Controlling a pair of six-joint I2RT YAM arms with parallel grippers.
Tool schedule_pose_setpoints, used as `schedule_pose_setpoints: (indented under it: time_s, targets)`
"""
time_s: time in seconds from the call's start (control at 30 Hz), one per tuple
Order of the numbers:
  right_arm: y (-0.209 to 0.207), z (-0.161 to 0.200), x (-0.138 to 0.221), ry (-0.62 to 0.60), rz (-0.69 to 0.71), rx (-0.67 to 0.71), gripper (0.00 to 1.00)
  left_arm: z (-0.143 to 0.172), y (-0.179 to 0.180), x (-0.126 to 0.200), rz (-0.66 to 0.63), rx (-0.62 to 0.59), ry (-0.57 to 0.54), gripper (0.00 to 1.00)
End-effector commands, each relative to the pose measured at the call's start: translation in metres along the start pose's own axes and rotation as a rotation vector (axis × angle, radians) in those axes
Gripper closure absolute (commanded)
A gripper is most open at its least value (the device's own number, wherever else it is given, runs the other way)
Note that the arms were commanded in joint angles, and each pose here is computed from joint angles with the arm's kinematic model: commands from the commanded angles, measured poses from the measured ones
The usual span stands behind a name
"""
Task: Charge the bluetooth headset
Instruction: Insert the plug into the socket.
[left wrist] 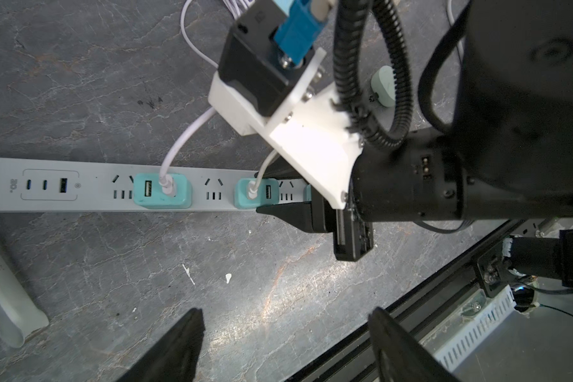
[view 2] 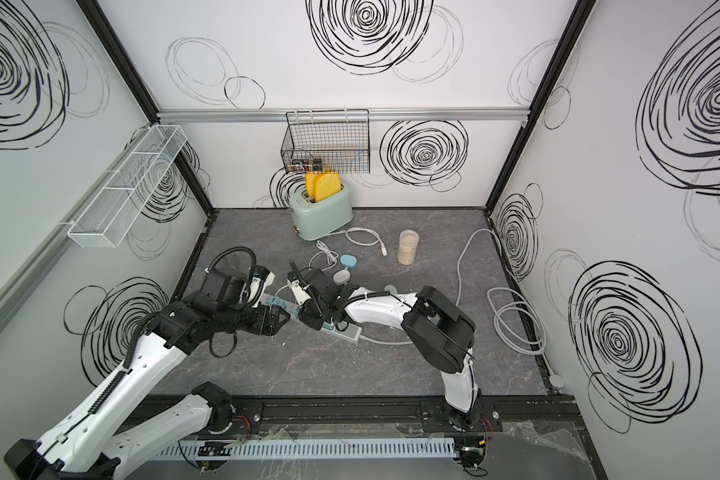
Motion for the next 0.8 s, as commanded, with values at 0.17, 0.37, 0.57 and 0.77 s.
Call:
schedule_pose_setpoints:
  time_s: [0.17,0.37,0.57,0.77]
  targets:
    - [0.049,0.128,-0.039,0.441,-0.187,-0.061,1.00,-0.001,0.001,-0.002,0.030,0.021,-0.032,0.18]
    - [0.016,0.076,-0.019,0.249,-0.120,-0.147,0.95,-0.007,0.004,-0.003,0.036,0.029,-0.052,0.17]
    - [-0.004,0.014,0.007,0.087,-0.056,-0.150,0.67,-0.020,0.006,0.002,0.060,0.053,-0.093,0.14]
    - [0.003,-0.016,0.039,0.003,-0.056,-0.139,0.48,-0.036,0.006,0.015,0.011,0.027,-0.162,0.08]
Point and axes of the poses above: each gripper's point midway between its finger pads, its own x axis back along the fingers, its own y axis along the line the jaws close on, z = x × y, the point moved 4 cm from there along x, back along the fingers, and after that the axes turned 8 degrees about x, right-handed, at the moved point
